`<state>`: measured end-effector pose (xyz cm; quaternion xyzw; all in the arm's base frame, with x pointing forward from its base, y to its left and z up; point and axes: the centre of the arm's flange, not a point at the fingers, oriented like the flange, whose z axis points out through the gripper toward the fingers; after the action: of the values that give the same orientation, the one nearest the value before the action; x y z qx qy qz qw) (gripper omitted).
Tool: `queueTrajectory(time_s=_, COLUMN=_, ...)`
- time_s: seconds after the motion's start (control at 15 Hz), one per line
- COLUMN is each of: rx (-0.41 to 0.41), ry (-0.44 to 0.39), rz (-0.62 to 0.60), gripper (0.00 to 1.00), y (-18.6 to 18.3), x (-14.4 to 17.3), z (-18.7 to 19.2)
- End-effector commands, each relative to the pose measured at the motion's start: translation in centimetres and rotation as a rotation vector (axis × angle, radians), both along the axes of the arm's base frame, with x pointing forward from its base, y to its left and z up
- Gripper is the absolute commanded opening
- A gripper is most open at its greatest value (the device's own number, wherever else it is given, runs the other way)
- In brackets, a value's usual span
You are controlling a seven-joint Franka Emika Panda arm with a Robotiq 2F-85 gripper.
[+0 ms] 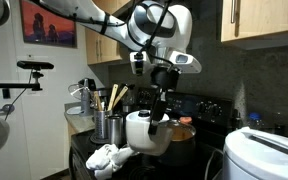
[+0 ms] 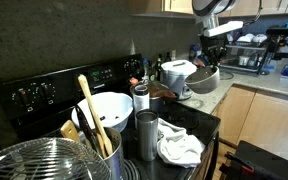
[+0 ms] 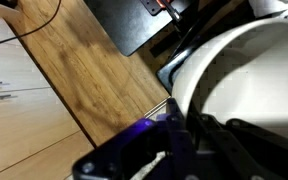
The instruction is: Pour the contents of the grey bowl into the big white bowl
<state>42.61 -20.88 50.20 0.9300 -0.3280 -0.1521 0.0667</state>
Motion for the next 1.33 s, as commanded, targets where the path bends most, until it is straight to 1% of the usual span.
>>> queueTrajectory(time_s=0.0, rx=0.009, ry=-0.016, rz=-0.043, gripper=0.05, y=-0.3, x=-2.4, z=-2.3)
queueTrajectory(time_s=0.27, rx=0.026, ry=-0.021, rz=-0.05, gripper=0.05, y=-1.0, x=-2.4, z=-6.0)
queueTrajectory(time_s=0.6, rx=0.048, ry=-0.051, rz=-0.036, gripper=0.05, y=-1.0, x=-1.2, z=-9.5)
queueTrajectory(time_s=1.07, rx=0.098, ry=-0.107, rz=-0.03, gripper=0.05, y=-0.8, x=0.6, z=-12.6)
queueTrajectory(time_s=1.27, rx=0.141, ry=-0.141, rz=-0.021, gripper=0.05, y=-0.6, x=1.1, z=-13.5)
